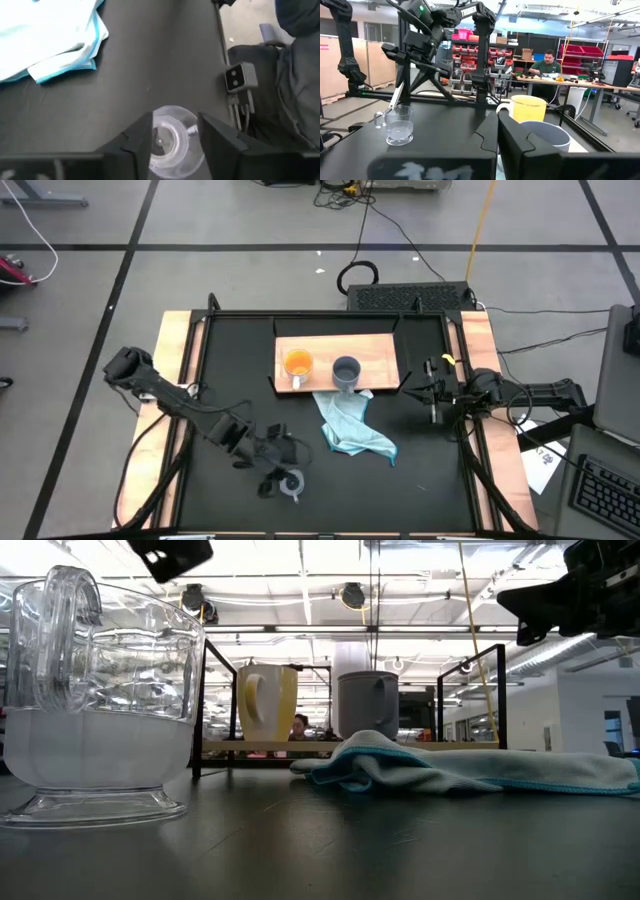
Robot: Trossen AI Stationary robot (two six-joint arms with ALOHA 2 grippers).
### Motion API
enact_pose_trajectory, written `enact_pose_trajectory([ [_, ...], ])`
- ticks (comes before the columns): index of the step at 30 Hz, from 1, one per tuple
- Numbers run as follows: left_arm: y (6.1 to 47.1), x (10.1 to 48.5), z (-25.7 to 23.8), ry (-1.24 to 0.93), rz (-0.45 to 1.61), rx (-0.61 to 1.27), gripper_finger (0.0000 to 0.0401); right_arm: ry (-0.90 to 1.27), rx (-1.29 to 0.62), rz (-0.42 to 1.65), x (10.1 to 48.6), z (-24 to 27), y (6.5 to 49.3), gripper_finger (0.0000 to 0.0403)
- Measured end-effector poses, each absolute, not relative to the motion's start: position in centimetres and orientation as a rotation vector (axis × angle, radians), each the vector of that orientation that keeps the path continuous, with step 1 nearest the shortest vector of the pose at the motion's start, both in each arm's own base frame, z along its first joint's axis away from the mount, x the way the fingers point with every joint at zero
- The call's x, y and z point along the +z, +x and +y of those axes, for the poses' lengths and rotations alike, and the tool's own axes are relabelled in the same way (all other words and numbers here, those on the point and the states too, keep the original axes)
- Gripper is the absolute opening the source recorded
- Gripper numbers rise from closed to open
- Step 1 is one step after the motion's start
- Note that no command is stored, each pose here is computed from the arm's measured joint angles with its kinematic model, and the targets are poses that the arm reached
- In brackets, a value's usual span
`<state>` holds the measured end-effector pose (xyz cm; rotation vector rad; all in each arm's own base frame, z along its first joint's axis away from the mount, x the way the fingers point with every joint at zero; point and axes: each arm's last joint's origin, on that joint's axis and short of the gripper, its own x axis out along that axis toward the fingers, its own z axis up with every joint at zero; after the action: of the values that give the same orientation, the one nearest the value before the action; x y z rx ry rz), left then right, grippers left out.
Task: Stack small to large cups/mugs on shelf
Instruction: Put the transparent mug on the shelf
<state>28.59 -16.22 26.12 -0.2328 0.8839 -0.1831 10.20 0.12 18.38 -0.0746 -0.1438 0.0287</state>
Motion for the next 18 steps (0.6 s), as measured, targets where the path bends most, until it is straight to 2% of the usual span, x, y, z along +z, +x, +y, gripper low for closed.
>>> enact_pose_trajectory([
  [8, 29.8, 25.3, -14.7, -0.304, 1.028, -0.166, 0.0224, -0.074, 0.03, -0.132, 18.3, 0.1, 10.2, 0.0],
  [18, 29.2, 24.2, -14.2, -0.342, 1.12, -0.102, 0.0234, -0.074, 0.03, -0.101, 18.0, 0.1, 10.3, 0.0],
])
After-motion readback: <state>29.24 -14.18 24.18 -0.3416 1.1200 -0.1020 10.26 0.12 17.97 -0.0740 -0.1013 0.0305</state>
